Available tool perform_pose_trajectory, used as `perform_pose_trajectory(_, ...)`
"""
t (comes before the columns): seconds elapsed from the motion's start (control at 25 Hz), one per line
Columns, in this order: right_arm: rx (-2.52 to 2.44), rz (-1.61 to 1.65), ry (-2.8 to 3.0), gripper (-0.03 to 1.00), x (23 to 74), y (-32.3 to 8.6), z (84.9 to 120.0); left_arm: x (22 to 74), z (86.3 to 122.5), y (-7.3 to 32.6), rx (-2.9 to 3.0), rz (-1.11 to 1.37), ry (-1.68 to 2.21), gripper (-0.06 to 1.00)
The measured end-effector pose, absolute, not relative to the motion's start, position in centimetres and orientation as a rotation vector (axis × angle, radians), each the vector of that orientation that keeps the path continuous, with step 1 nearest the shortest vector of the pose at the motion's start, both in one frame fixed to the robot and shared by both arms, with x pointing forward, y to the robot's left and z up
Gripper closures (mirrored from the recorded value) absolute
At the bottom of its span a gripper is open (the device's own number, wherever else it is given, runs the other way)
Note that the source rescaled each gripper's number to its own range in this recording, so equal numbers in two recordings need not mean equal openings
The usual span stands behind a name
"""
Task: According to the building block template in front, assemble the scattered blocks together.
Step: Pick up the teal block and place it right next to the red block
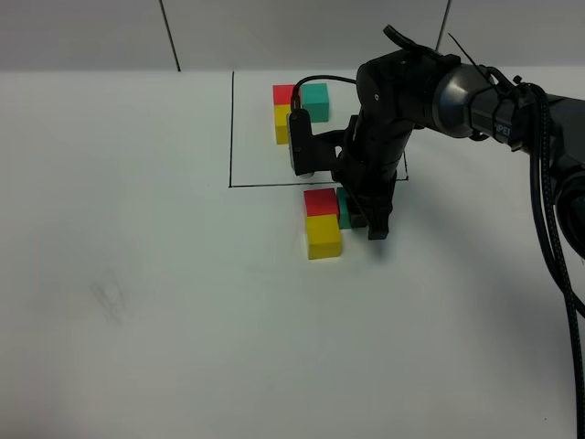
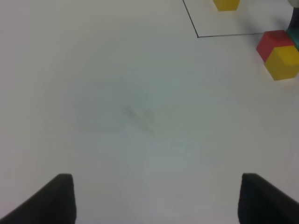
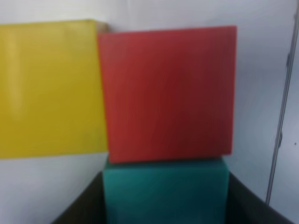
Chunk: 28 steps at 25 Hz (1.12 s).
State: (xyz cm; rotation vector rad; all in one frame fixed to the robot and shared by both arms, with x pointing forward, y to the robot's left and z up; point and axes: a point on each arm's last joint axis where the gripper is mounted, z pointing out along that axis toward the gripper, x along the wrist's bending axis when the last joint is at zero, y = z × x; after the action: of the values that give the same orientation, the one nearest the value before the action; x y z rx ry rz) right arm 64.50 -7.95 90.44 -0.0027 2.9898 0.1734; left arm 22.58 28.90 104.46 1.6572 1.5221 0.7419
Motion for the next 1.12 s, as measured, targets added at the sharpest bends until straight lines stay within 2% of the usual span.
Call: perform_pose_trajectory(1.12, 0.025, 0.232, 2.988, 0.95, 64.5, -7.61, 90.45, 22.58, 104.46, 28.9, 1.657, 0.742, 1.522, 0.26)
